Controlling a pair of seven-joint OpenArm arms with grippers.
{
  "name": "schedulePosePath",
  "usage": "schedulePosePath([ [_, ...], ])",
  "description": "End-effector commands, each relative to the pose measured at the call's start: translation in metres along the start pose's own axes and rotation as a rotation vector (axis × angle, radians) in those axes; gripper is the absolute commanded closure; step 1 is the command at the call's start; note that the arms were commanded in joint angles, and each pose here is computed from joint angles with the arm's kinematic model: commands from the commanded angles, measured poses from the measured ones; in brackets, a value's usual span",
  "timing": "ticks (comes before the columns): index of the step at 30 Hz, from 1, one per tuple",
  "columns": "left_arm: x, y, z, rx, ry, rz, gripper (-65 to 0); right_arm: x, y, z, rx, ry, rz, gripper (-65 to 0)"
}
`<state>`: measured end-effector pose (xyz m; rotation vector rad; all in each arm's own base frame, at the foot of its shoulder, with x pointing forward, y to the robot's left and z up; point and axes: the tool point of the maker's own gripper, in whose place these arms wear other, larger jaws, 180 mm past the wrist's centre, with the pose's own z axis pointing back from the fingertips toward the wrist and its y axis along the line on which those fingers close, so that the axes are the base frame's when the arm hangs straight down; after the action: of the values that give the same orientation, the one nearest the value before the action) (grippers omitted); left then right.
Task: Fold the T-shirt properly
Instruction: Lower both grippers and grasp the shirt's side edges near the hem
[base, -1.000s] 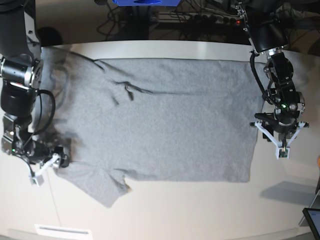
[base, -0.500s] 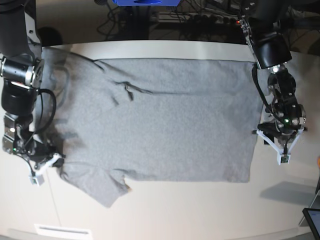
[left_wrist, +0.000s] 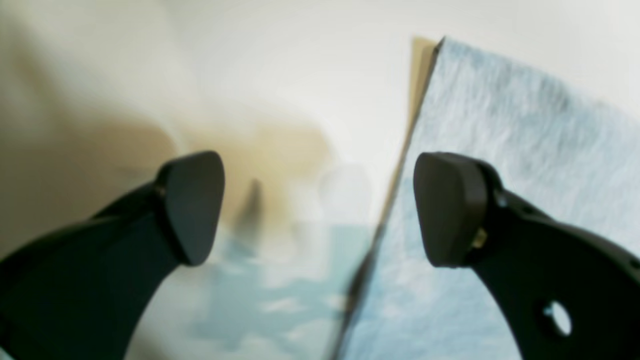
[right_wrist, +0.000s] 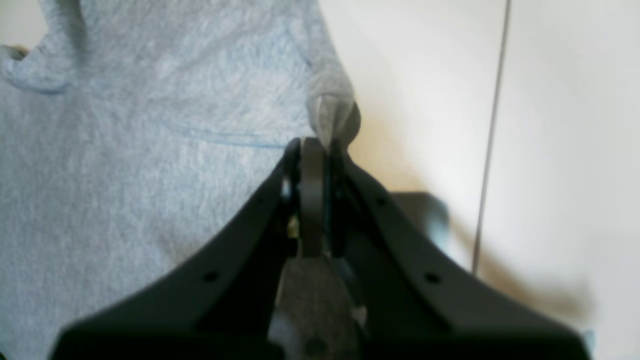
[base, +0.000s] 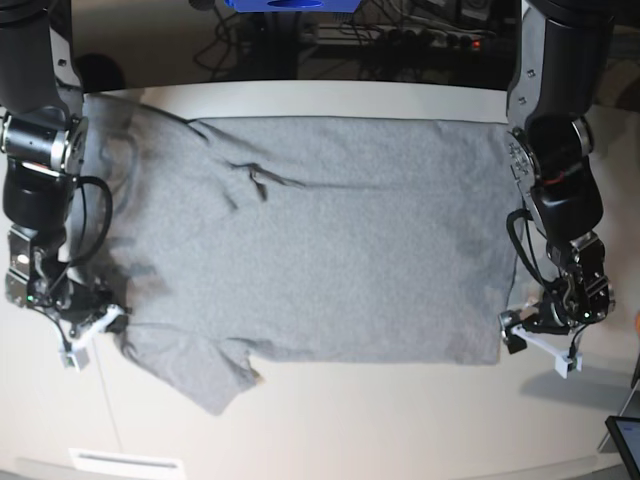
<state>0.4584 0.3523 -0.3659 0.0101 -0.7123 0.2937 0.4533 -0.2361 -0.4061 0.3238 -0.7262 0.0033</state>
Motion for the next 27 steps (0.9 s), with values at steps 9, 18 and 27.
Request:
schedulePosePath([
  [9,0.051,0.02,0.009,-0.045,-0.176,0.168,-56.4,0.032,-0.004,0.009,-0.004,-0.074,0.016,0.0],
  [18,0.018,-0.014,-0.012,-0.05,-0.06,0.047,-56.4,0.032,-0.004,0.009,-0.004,-0.074,0.016,0.0],
  [27,0.001,-0.035,-0.021,-0.07,-0.012,-0.009,-56.4,0.028,-0.019,0.017,-0.035,-0.07,0.024,0.0],
])
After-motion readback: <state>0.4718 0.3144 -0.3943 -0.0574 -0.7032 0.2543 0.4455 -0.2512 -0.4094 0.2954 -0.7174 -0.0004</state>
